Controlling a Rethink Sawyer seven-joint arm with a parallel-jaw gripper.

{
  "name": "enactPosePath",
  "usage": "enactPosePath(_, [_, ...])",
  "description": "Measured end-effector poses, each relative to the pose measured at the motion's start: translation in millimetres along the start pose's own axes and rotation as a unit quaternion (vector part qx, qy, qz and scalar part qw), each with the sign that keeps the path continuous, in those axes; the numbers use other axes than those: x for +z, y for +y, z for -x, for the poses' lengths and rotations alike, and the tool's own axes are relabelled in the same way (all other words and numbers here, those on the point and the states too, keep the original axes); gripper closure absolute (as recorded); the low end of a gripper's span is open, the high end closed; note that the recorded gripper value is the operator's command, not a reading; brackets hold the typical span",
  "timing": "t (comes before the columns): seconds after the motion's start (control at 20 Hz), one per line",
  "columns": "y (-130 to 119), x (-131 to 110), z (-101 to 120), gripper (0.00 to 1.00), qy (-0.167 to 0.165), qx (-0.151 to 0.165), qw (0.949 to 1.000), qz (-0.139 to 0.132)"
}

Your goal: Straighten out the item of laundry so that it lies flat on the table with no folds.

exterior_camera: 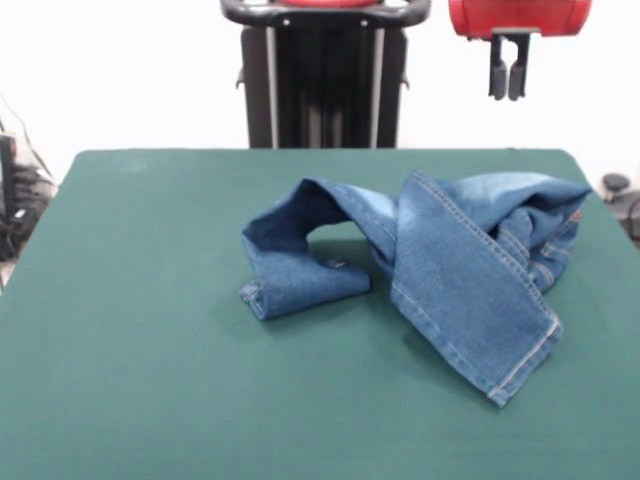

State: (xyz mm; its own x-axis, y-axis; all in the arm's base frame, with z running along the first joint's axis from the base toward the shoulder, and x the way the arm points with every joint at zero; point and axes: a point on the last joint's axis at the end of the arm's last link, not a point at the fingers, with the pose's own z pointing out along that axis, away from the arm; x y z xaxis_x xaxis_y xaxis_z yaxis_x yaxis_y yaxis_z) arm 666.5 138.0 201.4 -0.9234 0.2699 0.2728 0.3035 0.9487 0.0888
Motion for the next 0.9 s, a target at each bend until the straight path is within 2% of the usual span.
enactPosePath(0.05, [0.5, -5.3, 4.6, 1.0, -0.012, -0.002, 0.9999, -0.003])
enactPosePath(0.1, [0.7, -17.6, 15.5, 1.0, -0.039, -0.007, 0.9991, -0.011])
enactPosePath(0.25, [0.1, -29.3, 25.4, 1.0, -0.064, -0.011, 0.9977, -0.02])
enactPosePath(0.3, [-1.2, -38.5, 34.5, 1.0, -0.084, -0.013, 0.996, -0.027])
enactPosePath(0.45, [-2.9, -46.9, 46.0, 1.0, -0.109, -0.016, 0.9933, -0.035])
enactPosePath(0.55, [-3.7, -53.0, 58.4, 1.0, -0.135, -0.019, 0.9899, -0.039])
enactPosePath(0.7, [-4.8, -53.1, 72.9, 1.0, -0.165, -0.021, 0.9851, -0.043])
enactPosePath(0.75, [-5.7, -49.3, 82.2, 1.0, -0.184, -0.023, 0.9817, -0.044])
enactPosePath(0.8, [-5.8, -48.7, 83.2, 1.0, -0.186, -0.024, 0.9813, -0.044])
enactPosePath(0.9, [-5.9, -36.9, 96.4, 1.0, -0.21, -0.026, 0.9765, -0.042])
